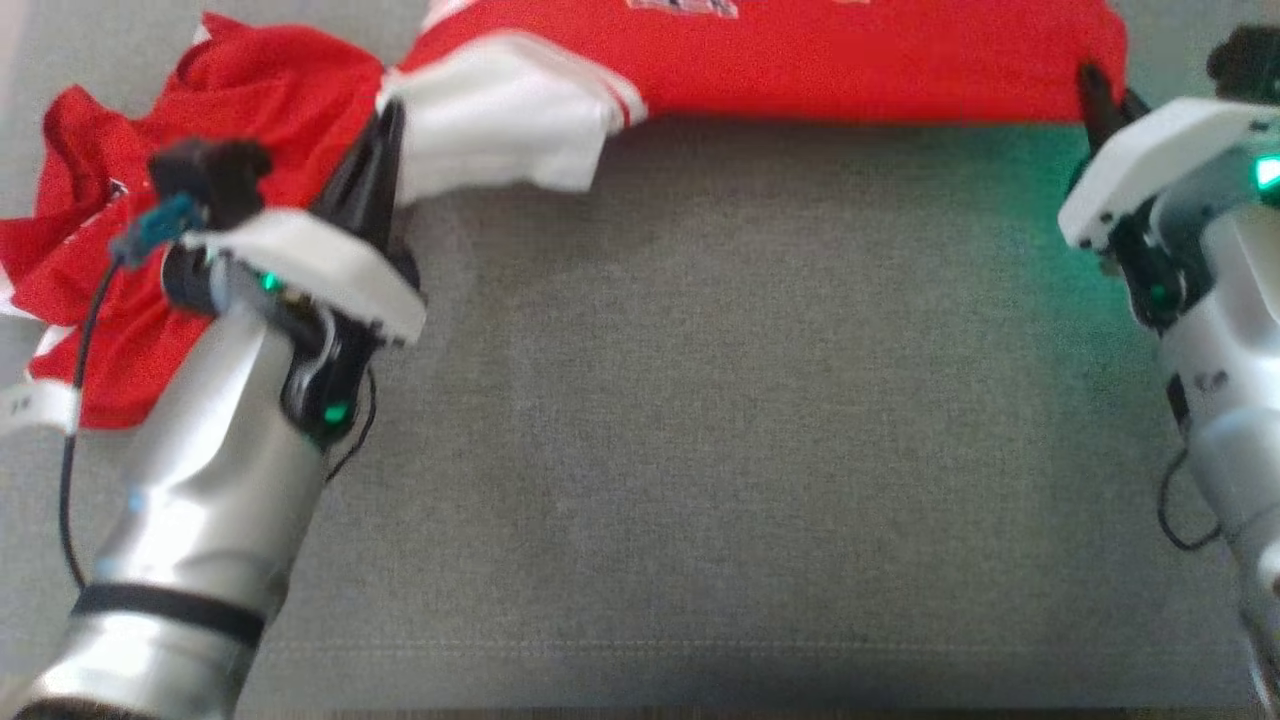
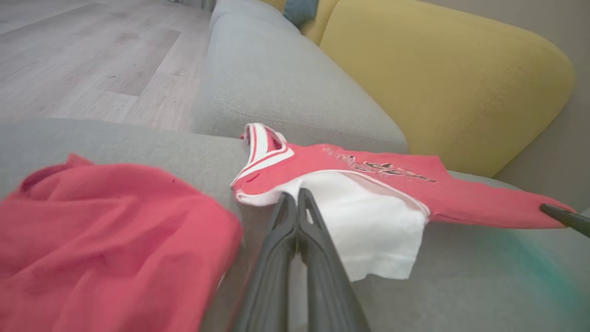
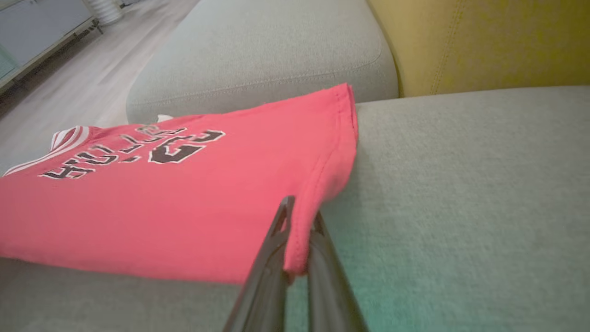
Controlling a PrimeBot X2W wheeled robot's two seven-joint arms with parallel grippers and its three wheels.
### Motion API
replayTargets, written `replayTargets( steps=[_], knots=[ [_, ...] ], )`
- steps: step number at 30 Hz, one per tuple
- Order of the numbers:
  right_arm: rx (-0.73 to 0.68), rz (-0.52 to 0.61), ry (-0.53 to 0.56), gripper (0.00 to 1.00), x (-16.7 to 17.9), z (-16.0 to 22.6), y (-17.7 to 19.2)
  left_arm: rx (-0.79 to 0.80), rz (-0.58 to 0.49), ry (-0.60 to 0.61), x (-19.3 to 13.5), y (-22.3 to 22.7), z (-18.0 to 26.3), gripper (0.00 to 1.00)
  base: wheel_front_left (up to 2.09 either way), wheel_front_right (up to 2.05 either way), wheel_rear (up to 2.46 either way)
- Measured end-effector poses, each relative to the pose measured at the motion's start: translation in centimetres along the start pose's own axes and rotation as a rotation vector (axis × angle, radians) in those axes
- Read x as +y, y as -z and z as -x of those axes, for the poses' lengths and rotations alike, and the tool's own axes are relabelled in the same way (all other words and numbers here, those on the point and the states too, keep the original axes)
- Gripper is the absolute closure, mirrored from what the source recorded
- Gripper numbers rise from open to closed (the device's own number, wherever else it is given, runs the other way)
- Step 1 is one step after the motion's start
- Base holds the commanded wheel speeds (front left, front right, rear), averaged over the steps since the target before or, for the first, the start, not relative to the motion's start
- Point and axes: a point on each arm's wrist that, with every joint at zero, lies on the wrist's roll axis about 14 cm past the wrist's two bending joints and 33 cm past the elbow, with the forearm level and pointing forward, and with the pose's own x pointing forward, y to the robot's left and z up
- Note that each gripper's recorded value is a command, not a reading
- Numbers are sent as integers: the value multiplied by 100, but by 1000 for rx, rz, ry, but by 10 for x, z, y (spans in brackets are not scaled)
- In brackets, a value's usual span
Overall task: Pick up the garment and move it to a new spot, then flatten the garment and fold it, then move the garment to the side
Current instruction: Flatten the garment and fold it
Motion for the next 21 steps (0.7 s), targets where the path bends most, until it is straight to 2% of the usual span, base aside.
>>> replayTargets(
  steps=[8,21],
  knots=[
    [84,61,-9,100,-9,22,16,62,-2,45,-6,13,35,100,0,0,0],
    [301,160,3,100,-36,69,60,210,14,159,-39,39,96,100,0,0,0]
  ],
)
